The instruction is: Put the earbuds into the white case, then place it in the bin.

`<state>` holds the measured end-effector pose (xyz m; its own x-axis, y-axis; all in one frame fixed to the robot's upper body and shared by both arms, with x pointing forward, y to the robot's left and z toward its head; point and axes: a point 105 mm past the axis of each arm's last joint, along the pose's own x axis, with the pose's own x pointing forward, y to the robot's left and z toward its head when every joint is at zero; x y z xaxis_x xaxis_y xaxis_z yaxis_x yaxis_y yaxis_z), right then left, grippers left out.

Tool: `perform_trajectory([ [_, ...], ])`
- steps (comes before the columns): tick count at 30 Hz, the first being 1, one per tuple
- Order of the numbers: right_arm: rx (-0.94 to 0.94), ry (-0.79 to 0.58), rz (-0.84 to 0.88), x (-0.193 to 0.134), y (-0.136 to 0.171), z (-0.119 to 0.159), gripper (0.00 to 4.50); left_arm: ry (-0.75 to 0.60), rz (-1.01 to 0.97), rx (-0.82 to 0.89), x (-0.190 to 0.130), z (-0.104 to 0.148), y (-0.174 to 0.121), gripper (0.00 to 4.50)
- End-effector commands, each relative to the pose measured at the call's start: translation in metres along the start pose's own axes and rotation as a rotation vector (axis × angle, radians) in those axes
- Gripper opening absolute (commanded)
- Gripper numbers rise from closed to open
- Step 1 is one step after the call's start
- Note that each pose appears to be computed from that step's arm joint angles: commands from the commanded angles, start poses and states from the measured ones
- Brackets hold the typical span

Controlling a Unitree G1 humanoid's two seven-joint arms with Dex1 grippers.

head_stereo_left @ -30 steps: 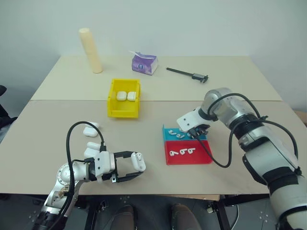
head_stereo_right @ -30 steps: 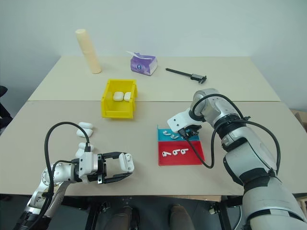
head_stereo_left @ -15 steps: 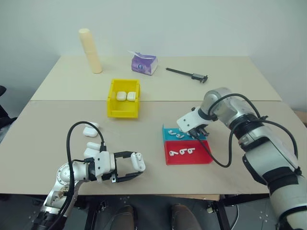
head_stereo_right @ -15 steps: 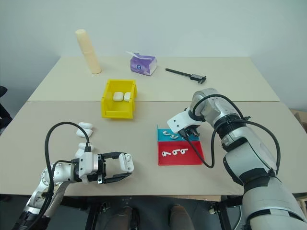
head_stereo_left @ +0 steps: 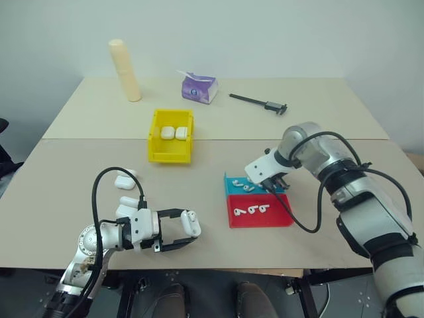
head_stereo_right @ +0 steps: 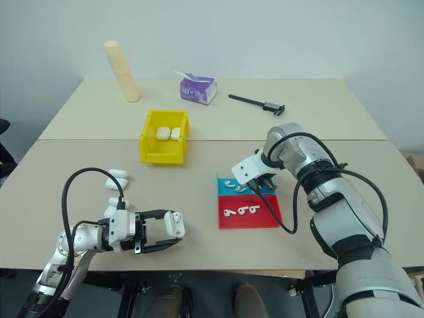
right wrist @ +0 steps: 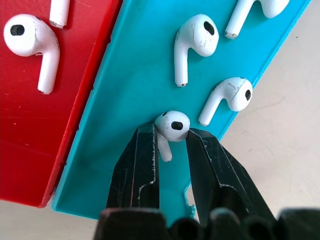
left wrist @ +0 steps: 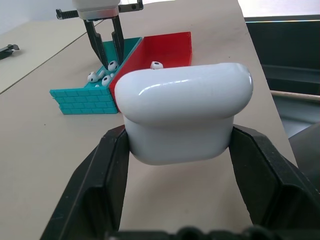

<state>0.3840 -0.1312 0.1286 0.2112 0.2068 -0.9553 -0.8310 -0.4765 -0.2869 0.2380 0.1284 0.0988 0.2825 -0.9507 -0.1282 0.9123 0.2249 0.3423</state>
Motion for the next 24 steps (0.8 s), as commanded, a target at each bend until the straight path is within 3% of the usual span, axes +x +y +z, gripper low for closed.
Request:
perform_trajectory([
  [1, 0.018, -0.049, -0.047, -0.011, -0.001, 0.004, 0.64, -0.047, -0.002, 0.048, 0.003, 0.015, 0.007, 2.75],
  [6, 0.112, -0.206, -0.246, -0.067, -0.011, 0.016, 0.64, -0.171, 0.045, 0.08, 0.008, 0.049, 0.028, 2.75],
  [10, 0.197, -0.469, -0.437, -0.13, 0.003, 0.033, 0.64, -0.278, 0.022, 0.089, 0.014, 0.081, 0.037, 2.75],
  [16, 0.331, -0.894, -0.661, -0.194, 0.033, 0.062, 0.64, -0.366, -0.049, 0.065, 0.026, 0.107, 0.039, 2.75],
  [21, 0.376, -1.35, -0.692, -0.224, 0.061, 0.092, 0.64, -0.439, -0.119, 0.045, 0.034, 0.119, 0.037, 2.75],
  [24, 0.409, -1.463, -0.643, -0.215, 0.071, 0.107, 0.64, -0.433, -0.153, 0.045, 0.04, 0.12, 0.037, 2.75],
])
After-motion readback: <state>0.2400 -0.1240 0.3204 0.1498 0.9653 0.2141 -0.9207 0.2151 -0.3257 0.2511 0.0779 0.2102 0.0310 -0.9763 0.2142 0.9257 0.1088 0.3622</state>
